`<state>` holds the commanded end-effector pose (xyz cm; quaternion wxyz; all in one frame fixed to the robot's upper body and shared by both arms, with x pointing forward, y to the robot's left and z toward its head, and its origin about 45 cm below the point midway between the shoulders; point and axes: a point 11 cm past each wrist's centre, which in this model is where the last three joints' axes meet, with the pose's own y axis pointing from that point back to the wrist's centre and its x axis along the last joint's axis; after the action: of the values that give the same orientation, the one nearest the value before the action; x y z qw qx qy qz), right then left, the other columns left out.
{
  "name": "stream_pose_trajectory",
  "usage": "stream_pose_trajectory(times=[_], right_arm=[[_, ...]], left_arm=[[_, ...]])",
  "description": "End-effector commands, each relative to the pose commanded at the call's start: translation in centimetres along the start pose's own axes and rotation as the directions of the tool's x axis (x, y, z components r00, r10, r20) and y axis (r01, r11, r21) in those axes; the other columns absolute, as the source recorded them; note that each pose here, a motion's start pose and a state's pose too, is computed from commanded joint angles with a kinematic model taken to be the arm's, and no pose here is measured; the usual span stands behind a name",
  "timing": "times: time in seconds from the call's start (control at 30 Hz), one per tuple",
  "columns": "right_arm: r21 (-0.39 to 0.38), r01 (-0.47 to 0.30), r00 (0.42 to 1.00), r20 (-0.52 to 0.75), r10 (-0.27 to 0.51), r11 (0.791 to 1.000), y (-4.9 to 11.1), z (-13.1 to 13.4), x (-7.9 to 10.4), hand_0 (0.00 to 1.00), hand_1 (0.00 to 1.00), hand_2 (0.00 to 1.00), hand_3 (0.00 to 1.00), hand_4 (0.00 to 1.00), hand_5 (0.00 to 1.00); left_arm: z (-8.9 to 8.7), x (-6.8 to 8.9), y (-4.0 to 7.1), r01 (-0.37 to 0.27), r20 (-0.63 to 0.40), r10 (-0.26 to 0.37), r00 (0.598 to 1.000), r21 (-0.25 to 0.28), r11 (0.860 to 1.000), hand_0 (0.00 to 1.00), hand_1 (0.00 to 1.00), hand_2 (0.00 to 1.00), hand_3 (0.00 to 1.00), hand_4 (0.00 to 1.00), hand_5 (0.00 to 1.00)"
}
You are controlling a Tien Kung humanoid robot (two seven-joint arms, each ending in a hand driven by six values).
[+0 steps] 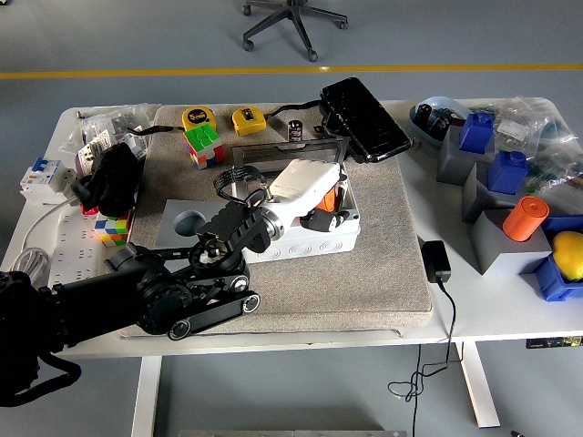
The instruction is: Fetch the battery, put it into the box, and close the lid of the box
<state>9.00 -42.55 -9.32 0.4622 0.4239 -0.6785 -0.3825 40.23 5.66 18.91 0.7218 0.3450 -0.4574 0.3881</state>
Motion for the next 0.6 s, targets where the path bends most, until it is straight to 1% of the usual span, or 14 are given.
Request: stream_pose_trajectory(times=[0.07, 0.1, 0.27, 0.3, 0.6], right_arm=[[0.0, 0.001, 1.0, -0.001, -0.001, 1.0, 0.01, 0.04, -0.02, 0.607, 0.628, 0.592, 0.559, 0.899, 0.459], [0.0, 0.001, 1.0, -0.001, -0.001, 1.0, 0.01, 0.05, -0.02, 0.607, 0.629, 0.592, 0.559, 0.898, 0.459], [0.002, 0.002, 1.0, 0.0, -0.002, 1.0, 0.02, 0.0, -0.06, 0.607, 0.629, 0.592, 0.559, 0.898, 0.459], [0.002, 0.002, 1.0, 0.0, -0.002, 1.0, 0.02, 0.0, -0.07, 0.605, 0.628, 0.592, 0.559, 0.898, 0.459], [0.005, 0.004, 1.0, 0.001, -0.004, 1.0, 0.04, -0.05, -0.19, 0.605, 0.629, 0.591, 0.559, 0.899, 0.458]], left_arm=[[-0.11, -0.09, 0.05, 0.009, -0.009, -0.009, 1.0, 0.007, 1.0, 0.281, 0.381, 0.376, 0.413, 0.984, 0.074], [-0.13, -0.12, 0.08, 0.012, -0.013, -0.012, 1.0, 0.008, 1.0, 0.421, 0.642, 0.597, 0.64, 0.998, 0.098], [-0.02, -0.09, 0.14, 0.023, -0.033, -0.022, 0.999, 0.009, 1.0, 0.421, 0.642, 0.597, 0.64, 0.998, 0.098], [0.04, -0.07, 0.16, 0.024, -0.037, -0.023, 0.999, 0.009, 1.0, 0.55, 0.714, 0.707, 0.759, 0.998, 0.127], [0.45, 0.27, 0.31, 0.022, -0.07, -0.022, 0.997, 0.0, 1.0, 0.567, 0.723, 0.714, 0.772, 0.998, 0.132]])
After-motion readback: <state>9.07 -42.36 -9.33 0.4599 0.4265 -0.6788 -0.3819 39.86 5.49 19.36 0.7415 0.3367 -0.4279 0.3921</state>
